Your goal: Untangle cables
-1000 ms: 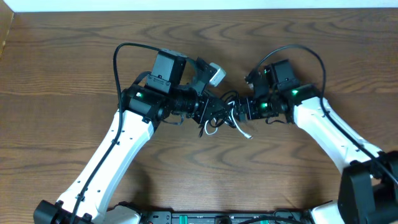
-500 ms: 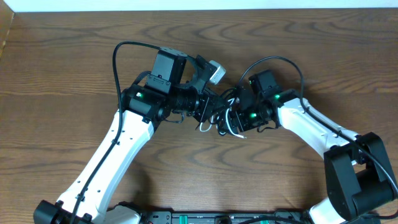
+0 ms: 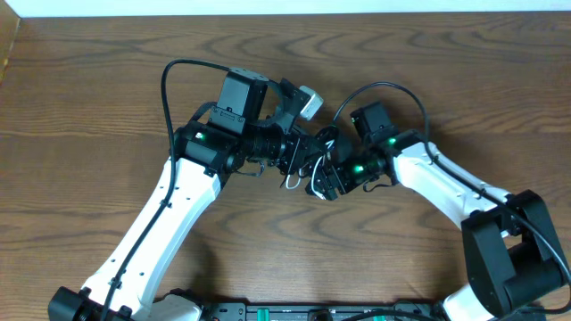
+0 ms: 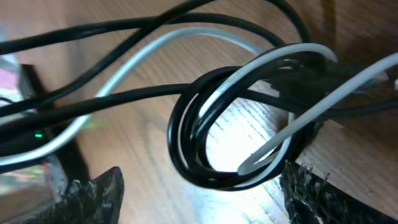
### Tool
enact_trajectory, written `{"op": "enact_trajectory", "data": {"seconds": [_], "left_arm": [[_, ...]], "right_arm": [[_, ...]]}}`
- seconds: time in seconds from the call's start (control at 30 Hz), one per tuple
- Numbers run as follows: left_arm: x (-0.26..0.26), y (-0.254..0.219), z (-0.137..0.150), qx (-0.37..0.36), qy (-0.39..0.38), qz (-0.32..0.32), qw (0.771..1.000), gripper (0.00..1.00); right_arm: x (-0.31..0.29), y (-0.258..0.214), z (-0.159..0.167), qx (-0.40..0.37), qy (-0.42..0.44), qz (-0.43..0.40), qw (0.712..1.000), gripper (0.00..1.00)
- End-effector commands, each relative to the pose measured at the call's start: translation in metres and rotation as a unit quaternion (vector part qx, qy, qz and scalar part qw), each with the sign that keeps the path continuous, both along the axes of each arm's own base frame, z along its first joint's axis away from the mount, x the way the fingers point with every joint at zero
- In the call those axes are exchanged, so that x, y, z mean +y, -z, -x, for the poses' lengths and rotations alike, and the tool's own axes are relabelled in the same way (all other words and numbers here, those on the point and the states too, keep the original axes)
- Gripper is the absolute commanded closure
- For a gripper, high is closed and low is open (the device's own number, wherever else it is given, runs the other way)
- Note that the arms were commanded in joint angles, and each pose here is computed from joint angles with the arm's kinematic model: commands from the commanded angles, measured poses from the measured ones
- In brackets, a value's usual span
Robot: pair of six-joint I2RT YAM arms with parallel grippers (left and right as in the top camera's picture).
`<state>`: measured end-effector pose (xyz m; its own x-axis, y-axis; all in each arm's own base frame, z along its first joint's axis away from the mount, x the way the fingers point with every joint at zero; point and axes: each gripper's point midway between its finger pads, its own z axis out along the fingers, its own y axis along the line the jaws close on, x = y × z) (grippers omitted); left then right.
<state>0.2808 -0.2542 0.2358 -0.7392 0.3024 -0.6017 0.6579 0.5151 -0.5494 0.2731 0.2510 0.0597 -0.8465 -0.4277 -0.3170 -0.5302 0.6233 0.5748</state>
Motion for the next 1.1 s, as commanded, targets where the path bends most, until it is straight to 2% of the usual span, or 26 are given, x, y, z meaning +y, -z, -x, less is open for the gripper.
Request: {"op": "enact_trajectory", "data": {"seconds": [0.0,0.07,0.17,0.27,0.3,0.33,0.4,0.47,0.57,0.63,0.67,0.73,0.9,1.07], "left_arm": [[-0.003,-0.020,-0.007,-0.006,-0.021,0.027,0.999,0.93],[-0.005,-0.026,-0.013,0.000,-0.037,0.042,0.998,0.93],[-0.008,-0.032,-0.018,-0.001,-0.048,0.055,0.997,0.93],[-0.007,-0.032,-0.019,-0.004,-0.051,0.053,0.997,0.93],[-0.007,-0.032,-0.019,-0.004,-0.051,0.052,0.997,0.93],[-0.005,-0.030,-0.022,-0.007,-0.059,0.046,0.997,0.93],[-0.002,-0.027,-0.027,-0.014,-0.073,0.035,0.997,0.93],[0.004,-0.022,-0.033,-0.020,-0.094,0.015,0.995,0.92],[0.031,0.000,-0.049,-0.030,-0.166,-0.063,0.984,0.92],[0.058,0.016,-0.058,-0.038,-0.221,-0.133,0.965,0.92],[0.078,0.026,-0.061,-0.043,-0.254,-0.180,0.949,0.93],[0.100,0.034,-0.063,-0.049,-0.286,-0.232,0.928,0.93],[0.127,0.041,-0.061,-0.052,-0.318,-0.291,0.901,0.92],[0.173,0.040,-0.069,-0.060,-0.381,-0.344,0.856,0.92]], "right_arm": [[0.006,0.010,0.000,-0.041,-0.022,0.036,0.998,0.27],[0.010,0.011,-0.005,-0.062,-0.022,0.045,0.997,0.37],[0.009,0.012,-0.021,-0.079,0.023,0.063,0.995,0.53],[0.005,0.013,-0.031,-0.090,0.046,0.076,0.992,0.64],[0.003,0.014,-0.032,-0.092,0.052,0.083,0.991,0.71],[-0.003,0.017,-0.036,-0.090,0.074,0.101,0.988,0.85],[-0.016,0.022,-0.040,-0.077,0.121,0.132,0.981,0.99],[-0.030,0.027,-0.042,-0.057,0.172,0.159,0.971,0.99],[-0.049,0.029,-0.043,-0.026,0.212,0.171,0.962,0.99],[-0.062,0.026,-0.044,-0.013,0.229,0.172,0.958,0.99],[-0.071,0.022,-0.046,-0.008,0.241,0.171,0.955,0.99],[-0.083,0.016,-0.049,-0.004,0.257,0.169,0.951,0.99],[-0.114,0.002,-0.060,-0.002,0.302,0.162,0.939,0.99],[-0.149,-0.003,-0.062,0.015,0.347,0.165,0.923,0.99]]}}
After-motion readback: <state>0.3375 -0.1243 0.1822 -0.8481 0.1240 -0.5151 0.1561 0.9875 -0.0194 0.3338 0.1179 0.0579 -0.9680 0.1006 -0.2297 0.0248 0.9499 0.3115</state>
